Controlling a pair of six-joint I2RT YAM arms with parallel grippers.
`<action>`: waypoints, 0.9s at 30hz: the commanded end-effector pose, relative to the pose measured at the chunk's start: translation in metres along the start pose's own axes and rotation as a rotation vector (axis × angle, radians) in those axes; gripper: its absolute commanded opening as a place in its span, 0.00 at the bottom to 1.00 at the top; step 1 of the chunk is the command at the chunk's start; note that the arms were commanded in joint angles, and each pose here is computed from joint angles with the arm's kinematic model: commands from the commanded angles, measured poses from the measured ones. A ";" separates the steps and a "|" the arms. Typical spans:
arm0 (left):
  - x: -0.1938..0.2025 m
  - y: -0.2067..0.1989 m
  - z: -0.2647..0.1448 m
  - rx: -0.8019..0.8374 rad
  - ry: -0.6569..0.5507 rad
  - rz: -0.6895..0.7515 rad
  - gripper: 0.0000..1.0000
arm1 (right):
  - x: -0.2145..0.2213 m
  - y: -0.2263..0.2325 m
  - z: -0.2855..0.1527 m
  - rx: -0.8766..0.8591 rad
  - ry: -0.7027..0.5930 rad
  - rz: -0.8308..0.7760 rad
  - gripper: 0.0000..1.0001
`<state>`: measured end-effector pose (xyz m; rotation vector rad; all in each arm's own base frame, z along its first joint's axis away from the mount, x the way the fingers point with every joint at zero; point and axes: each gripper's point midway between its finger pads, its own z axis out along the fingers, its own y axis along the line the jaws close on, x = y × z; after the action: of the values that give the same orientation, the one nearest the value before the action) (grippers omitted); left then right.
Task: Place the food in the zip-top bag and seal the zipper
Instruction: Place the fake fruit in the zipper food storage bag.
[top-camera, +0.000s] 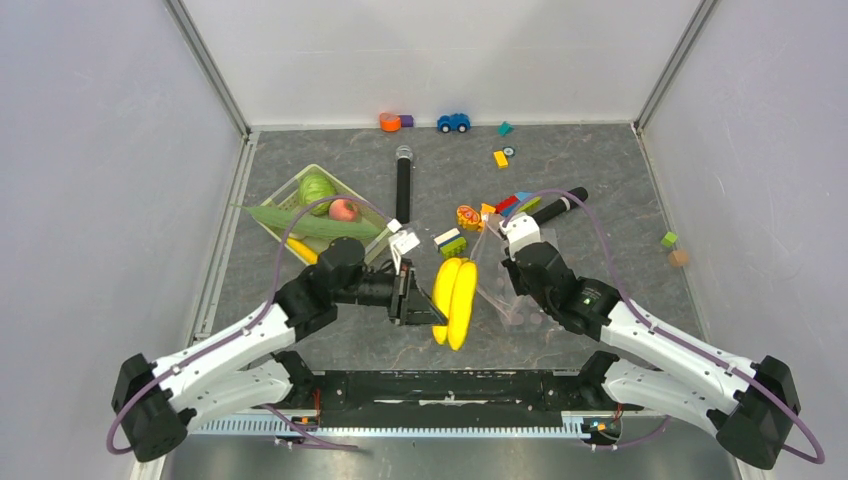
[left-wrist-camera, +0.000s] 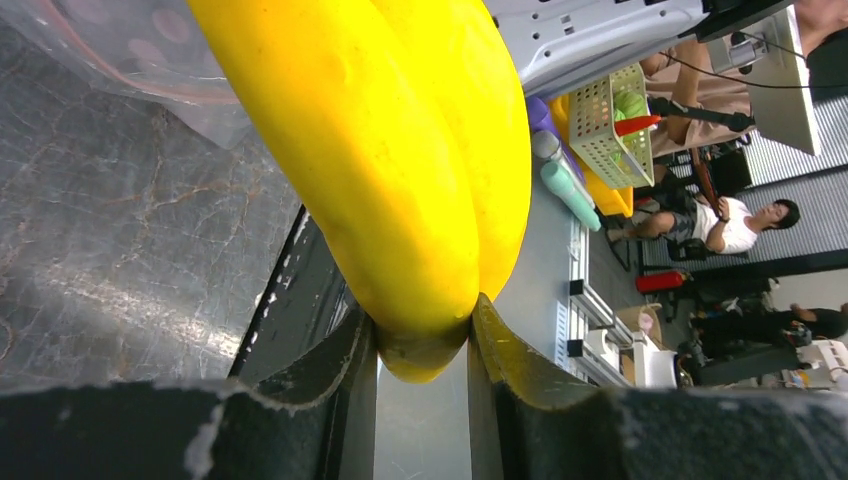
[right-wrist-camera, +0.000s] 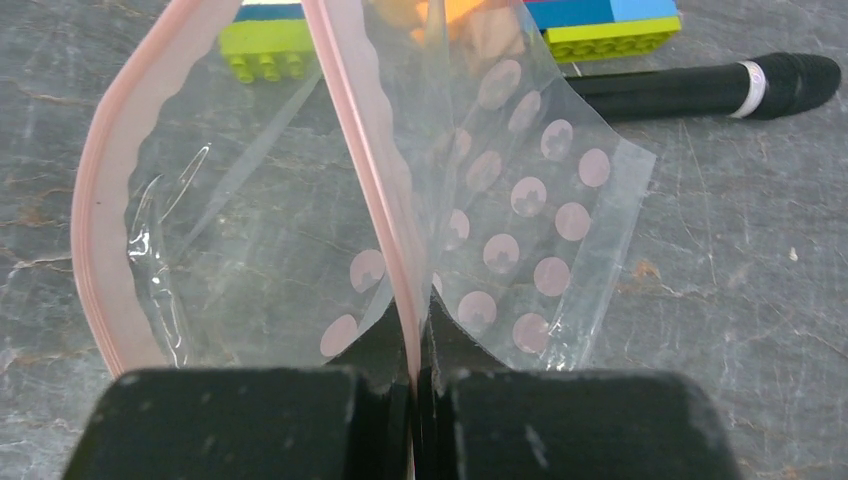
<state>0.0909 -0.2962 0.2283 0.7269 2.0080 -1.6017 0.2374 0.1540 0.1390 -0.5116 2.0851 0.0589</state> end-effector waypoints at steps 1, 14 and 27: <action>-0.007 -0.015 0.011 0.051 0.069 -0.024 0.02 | -0.019 0.010 -0.001 -0.066 -0.078 0.004 0.00; 0.000 -0.013 0.042 0.073 0.218 -0.190 0.02 | -0.030 0.032 -0.006 -0.207 -0.164 -0.036 0.00; -0.015 0.031 0.062 -0.170 0.140 -0.349 0.02 | -0.054 0.060 -0.039 -0.432 -0.374 -0.072 0.00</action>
<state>0.1060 -0.3420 0.1881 0.5850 2.4540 -1.6008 0.2141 0.2017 0.1726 -0.7215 1.8178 0.4301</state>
